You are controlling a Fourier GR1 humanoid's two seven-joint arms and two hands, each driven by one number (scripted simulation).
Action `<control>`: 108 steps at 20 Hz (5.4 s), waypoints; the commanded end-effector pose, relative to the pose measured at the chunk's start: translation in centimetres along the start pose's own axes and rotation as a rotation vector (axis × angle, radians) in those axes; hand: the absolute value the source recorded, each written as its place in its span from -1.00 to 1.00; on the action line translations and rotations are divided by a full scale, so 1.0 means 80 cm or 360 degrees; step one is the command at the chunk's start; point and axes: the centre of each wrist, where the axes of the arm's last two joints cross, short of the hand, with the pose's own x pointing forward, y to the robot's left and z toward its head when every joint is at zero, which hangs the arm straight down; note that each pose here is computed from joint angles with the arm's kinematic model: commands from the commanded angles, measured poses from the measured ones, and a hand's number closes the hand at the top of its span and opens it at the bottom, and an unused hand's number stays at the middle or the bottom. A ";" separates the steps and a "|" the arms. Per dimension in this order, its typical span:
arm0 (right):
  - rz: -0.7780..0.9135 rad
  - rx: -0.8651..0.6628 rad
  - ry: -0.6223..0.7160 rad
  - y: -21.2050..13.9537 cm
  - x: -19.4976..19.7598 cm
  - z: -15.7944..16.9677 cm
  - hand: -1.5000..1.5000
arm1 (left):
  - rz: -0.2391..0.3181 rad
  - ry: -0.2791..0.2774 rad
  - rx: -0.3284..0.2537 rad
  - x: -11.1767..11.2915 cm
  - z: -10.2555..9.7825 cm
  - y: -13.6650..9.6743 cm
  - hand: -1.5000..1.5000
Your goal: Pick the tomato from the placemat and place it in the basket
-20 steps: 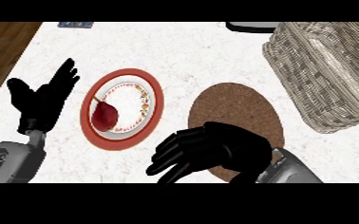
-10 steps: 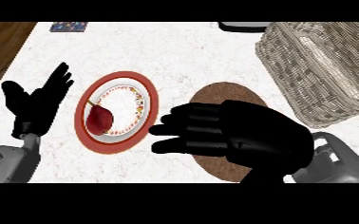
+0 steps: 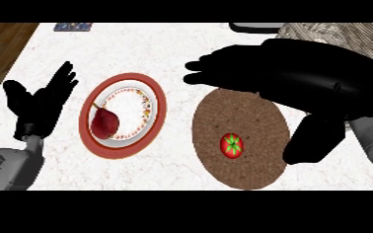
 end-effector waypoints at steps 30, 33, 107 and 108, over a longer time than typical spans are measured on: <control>-0.0550 -0.0061 -0.0224 0.195 -0.144 -0.010 -1.00 | -0.0004 -0.0037 0.0008 -0.013 -0.012 -0.008 0.00; -0.0641 -0.0075 -0.0249 0.224 -0.162 -0.007 -1.00 | 0.0003 -0.0014 -0.0020 -0.009 -0.006 -0.008 0.00; -0.0850 -0.1657 0.1922 0.157 -0.206 -0.084 1.00 | -0.0023 -0.0075 -0.0123 0.011 -0.010 -0.016 0.00; -0.0836 -0.1797 0.1928 0.145 -0.201 -0.090 1.00 | -0.0030 -0.0056 -0.0162 0.009 -0.010 -0.024 0.00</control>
